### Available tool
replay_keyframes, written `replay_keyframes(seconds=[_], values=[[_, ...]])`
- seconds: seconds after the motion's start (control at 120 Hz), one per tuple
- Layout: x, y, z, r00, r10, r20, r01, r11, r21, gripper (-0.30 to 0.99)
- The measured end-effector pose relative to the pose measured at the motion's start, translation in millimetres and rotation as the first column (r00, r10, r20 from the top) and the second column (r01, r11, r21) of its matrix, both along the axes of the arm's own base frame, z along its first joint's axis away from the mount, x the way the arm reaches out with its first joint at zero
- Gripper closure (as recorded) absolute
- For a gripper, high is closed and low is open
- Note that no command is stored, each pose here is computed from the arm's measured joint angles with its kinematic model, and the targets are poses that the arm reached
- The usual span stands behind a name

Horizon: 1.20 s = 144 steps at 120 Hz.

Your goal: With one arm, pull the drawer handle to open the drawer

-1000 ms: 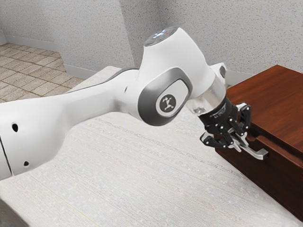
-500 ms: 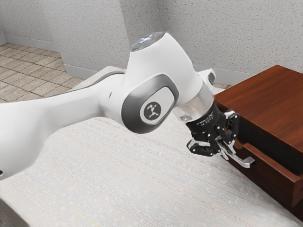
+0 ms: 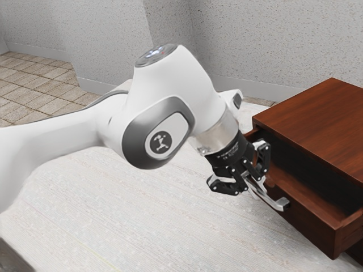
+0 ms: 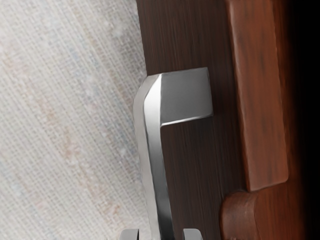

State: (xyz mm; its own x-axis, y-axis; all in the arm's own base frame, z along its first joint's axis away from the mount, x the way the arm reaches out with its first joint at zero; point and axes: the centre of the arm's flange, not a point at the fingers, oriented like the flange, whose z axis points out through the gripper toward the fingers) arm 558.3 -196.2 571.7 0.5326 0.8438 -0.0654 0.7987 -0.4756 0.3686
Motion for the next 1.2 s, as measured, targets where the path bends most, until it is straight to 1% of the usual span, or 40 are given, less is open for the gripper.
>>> replay_keyframes(seconds=[0.4,1.05,1.158,1.2], values=[[-26.2,13.5,2.7,1.0,0.012,0.006,-0.012,1.0,0.016,0.67],[-54.3,25.6,3.5,1.0,0.023,0.013,-0.023,0.999,0.031,0.67],[-61.6,32.7,7.1,0.999,0.034,0.021,-0.034,0.999,0.034,0.67],[-66.7,34.9,13.4,0.999,0.036,0.033,-0.038,0.999,0.033,0.67]])
